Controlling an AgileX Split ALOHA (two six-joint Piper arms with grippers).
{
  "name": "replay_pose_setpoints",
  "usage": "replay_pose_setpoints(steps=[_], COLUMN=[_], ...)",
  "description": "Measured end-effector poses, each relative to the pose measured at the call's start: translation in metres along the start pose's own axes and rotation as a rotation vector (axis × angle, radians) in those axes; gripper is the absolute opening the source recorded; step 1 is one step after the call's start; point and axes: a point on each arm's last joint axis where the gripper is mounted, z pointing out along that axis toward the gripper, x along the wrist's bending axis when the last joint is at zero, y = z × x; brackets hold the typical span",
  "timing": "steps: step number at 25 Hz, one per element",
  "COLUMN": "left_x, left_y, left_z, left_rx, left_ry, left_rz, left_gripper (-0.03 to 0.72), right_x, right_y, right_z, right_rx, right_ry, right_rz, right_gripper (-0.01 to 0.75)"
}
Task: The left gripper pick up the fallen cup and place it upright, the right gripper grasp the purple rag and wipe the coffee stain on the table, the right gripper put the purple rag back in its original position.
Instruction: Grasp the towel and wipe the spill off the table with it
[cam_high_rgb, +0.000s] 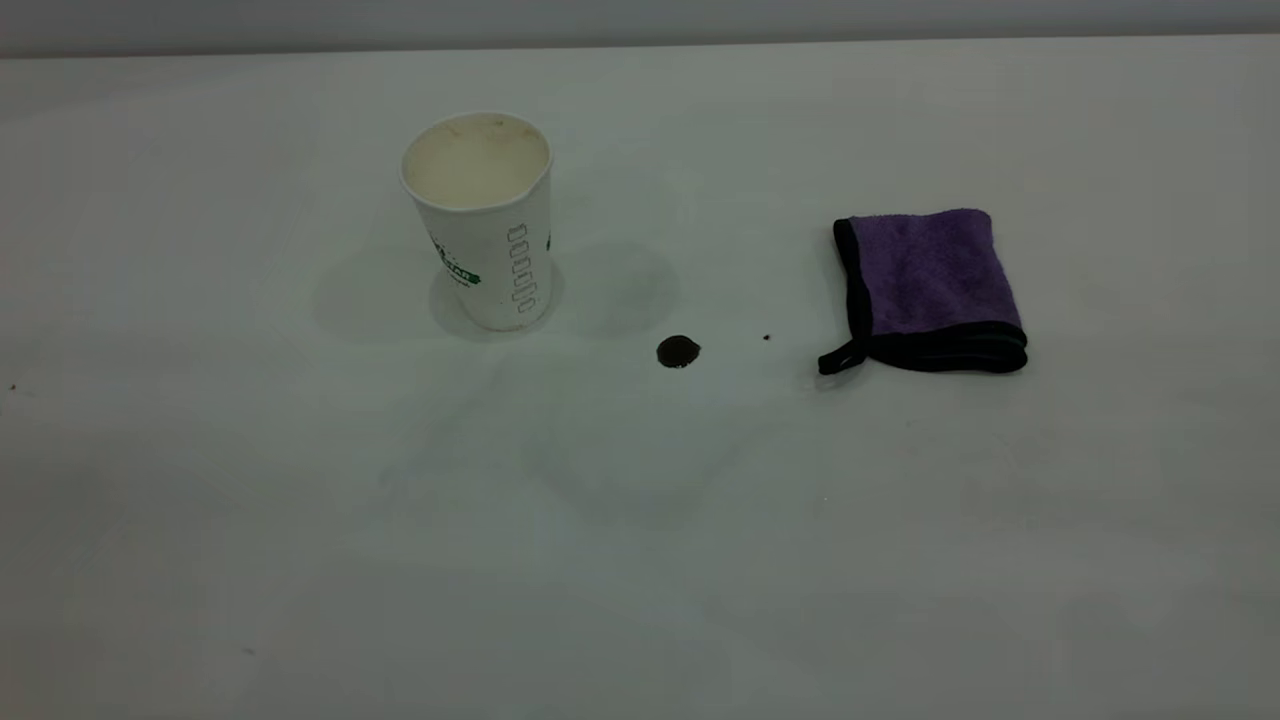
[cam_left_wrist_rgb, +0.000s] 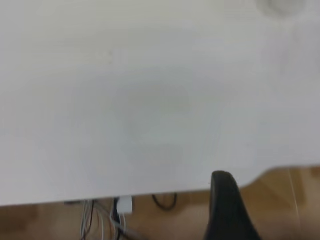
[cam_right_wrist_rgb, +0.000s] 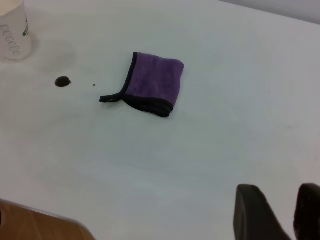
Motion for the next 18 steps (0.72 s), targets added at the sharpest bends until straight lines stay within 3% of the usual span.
replay_pose_setpoints(steps=[6, 18], left_x=[0.0, 0.0], left_y=[-0.014, -0.016], left_z=[-0.012, -0.013], left_rx=[-0.122, -0.131], left_ry=[0.009, 0.012], left_rz=[-0.01, -0.013], left_gripper=[0.511, 0.511], right_x=[0.0, 0.004], right_y=[0.0, 0.001], right_z=[0.0, 0.0], right_rx=[0.0, -0.013], right_ry=[0.0, 0.047], right_rz=[0.0, 0.022], right_gripper=[0.238, 0.241])
